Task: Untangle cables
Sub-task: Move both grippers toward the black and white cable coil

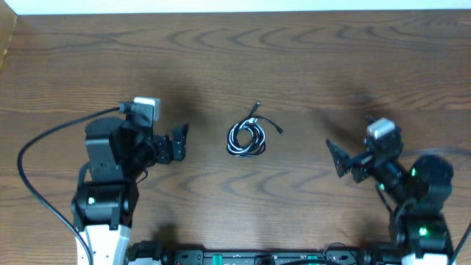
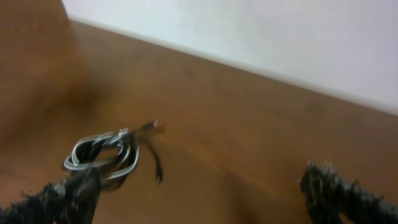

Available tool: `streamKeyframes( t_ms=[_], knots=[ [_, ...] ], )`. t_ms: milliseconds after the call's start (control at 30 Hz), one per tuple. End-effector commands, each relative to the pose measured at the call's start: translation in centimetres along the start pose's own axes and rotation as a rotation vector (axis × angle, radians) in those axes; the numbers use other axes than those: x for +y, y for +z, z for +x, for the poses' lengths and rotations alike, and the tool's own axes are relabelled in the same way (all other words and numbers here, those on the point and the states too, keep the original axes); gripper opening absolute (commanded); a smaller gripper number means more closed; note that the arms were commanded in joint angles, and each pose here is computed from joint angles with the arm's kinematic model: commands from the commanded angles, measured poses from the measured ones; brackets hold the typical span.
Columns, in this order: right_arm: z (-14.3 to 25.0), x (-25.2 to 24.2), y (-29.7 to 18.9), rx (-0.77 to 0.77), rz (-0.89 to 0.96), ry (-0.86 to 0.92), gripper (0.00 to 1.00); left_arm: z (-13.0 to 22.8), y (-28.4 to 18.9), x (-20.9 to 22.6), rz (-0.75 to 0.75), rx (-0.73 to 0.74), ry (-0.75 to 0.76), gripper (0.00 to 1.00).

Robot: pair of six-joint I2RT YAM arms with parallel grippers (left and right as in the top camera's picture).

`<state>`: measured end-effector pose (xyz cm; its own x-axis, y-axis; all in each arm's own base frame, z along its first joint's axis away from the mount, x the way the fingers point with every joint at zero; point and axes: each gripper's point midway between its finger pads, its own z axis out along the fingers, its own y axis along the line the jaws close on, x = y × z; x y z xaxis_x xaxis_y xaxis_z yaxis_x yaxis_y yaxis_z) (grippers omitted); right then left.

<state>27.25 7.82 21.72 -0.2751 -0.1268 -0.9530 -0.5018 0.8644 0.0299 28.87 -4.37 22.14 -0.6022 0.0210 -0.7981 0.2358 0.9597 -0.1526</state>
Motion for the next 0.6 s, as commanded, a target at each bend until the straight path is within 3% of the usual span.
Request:
streamKeyframes(
  t_ms=[0, 300, 567],
  knots=[
    [-2.1, -0.5, 0.7, 0.049, -0.024, 0.005, 0.99, -2.3, -0.6, -1.3, 0.04, 0.009, 0.101, 0.98],
    [-3.3, -1.8, 2.4, 0.345, -0.094, 0.063, 0.99, -4.7, 0.9, -3.7, 0.116, 0.173, 0.109, 0.98],
    [-3.3, -2.6, 4.2, 0.403, -0.105, 0.196, 0.99, -4.0, 4.1, -6.0, 0.18, 0.3, 0.127, 0.98]
  ],
)
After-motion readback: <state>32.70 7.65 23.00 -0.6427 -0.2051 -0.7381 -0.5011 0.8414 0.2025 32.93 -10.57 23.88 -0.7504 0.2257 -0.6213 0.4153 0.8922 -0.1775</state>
